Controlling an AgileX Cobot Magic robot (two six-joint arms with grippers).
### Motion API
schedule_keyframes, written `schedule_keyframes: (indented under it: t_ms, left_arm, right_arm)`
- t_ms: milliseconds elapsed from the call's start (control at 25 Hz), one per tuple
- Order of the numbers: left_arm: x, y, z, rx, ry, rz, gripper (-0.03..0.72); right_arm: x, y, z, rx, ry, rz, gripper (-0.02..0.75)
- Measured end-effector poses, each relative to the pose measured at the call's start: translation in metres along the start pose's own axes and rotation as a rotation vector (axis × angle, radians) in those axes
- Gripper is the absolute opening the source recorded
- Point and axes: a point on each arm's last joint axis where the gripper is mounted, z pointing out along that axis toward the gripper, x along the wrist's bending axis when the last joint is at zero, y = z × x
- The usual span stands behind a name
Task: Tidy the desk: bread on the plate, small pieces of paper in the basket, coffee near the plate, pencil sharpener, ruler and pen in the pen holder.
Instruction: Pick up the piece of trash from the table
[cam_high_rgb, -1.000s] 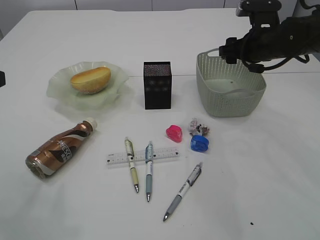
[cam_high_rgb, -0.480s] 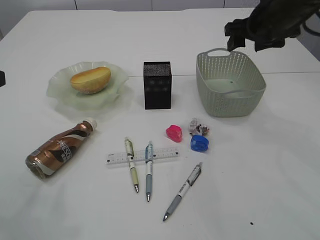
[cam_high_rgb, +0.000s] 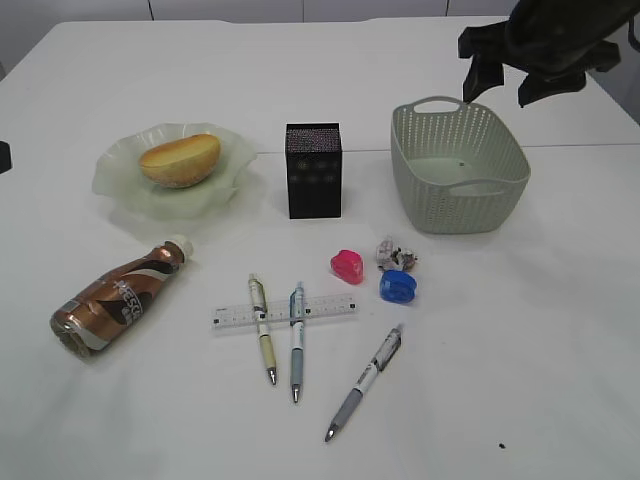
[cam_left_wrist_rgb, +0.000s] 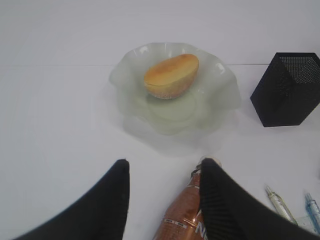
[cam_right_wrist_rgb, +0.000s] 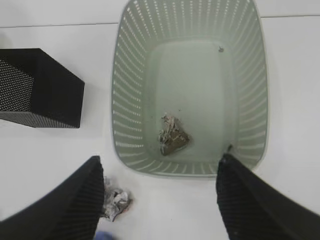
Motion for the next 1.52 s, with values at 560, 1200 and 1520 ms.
schedule_keyframes:
  t_ms: [560, 1200, 1520]
  left_arm:
    - [0.0, 0.0, 0.0, -0.001, -0.001, -0.029, 0.333]
    - [0.0, 0.0, 0.0, -0.001, -0.002, -0.044, 0.332]
    - [0.0, 0.0, 0.0, 0.001, -0.002, -0.051, 0.327]
  right_arm:
    - [0.033, -0.053, -0.021, -0.041, 0.057, 0.017, 0.542]
    - [0.041, -0.096, 0.024, -0.244, 0.079, -0.095, 0.542]
    - [0.039, -0.109, 0.05, -0.167, 0.05, -0.142, 0.54]
